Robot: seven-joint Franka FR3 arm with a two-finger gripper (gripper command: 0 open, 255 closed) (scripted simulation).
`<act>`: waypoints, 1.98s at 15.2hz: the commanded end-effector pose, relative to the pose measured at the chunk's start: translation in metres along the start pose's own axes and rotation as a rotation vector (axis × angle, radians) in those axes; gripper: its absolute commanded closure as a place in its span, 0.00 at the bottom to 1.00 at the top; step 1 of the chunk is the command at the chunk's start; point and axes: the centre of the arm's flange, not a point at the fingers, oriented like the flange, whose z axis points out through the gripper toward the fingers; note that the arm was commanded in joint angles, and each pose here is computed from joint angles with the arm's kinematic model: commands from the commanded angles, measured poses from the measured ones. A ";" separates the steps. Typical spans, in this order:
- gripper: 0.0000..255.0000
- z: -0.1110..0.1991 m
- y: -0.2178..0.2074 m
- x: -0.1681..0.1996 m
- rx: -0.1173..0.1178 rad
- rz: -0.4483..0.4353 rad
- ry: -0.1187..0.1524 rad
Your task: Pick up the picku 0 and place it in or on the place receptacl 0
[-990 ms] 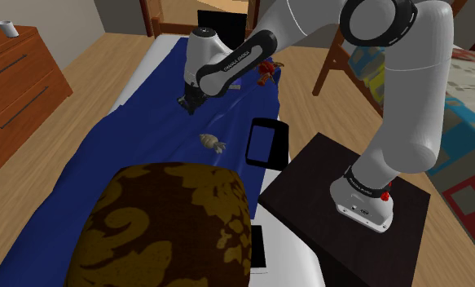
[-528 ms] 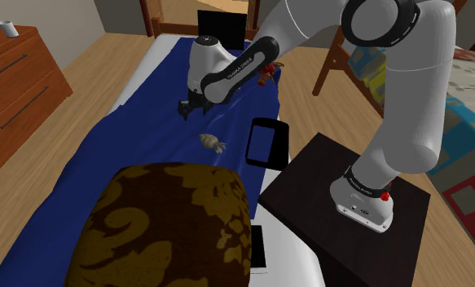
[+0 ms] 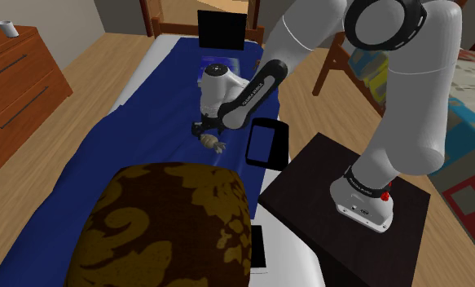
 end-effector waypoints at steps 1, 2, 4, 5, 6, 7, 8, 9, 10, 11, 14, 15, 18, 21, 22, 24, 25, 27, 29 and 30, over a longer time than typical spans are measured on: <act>0.00 0.008 0.004 -0.015 -0.015 0.029 -0.005; 0.00 0.013 0.004 -0.015 -0.015 0.029 -0.005; 0.00 0.024 0.004 -0.015 -0.015 0.029 -0.005; 0.00 0.029 0.004 -0.015 -0.015 0.029 -0.005; 0.00 0.034 0.004 -0.015 -0.015 0.029 -0.005; 0.00 0.039 0.004 -0.015 -0.015 0.029 -0.005; 0.00 0.048 0.004 -0.015 -0.015 0.029 -0.005; 0.00 0.048 0.004 -0.015 -0.015 0.029 -0.005; 0.00 0.048 0.004 -0.015 -0.015 0.029 -0.005; 0.00 0.048 0.004 -0.015 -0.015 0.029 -0.005; 0.00 0.048 0.004 -0.015 -0.015 0.029 -0.005; 0.00 0.048 0.004 -0.015 -0.015 0.029 -0.005; 1.00 0.048 0.004 -0.015 -0.015 0.029 -0.005; 1.00 0.048 0.004 -0.015 -0.015 0.029 -0.005; 1.00 0.048 0.004 -0.015 -0.015 0.029 -0.005; 1.00 0.048 0.004 -0.015 -0.015 0.029 -0.005; 1.00 0.048 0.004 -0.015 -0.015 0.029 -0.005; 1.00 0.043 0.004 -0.014 -0.015 0.029 -0.005; 1.00 0.032 0.004 -0.013 -0.015 0.029 -0.005; 1.00 0.027 0.004 -0.012 -0.015 0.029 -0.005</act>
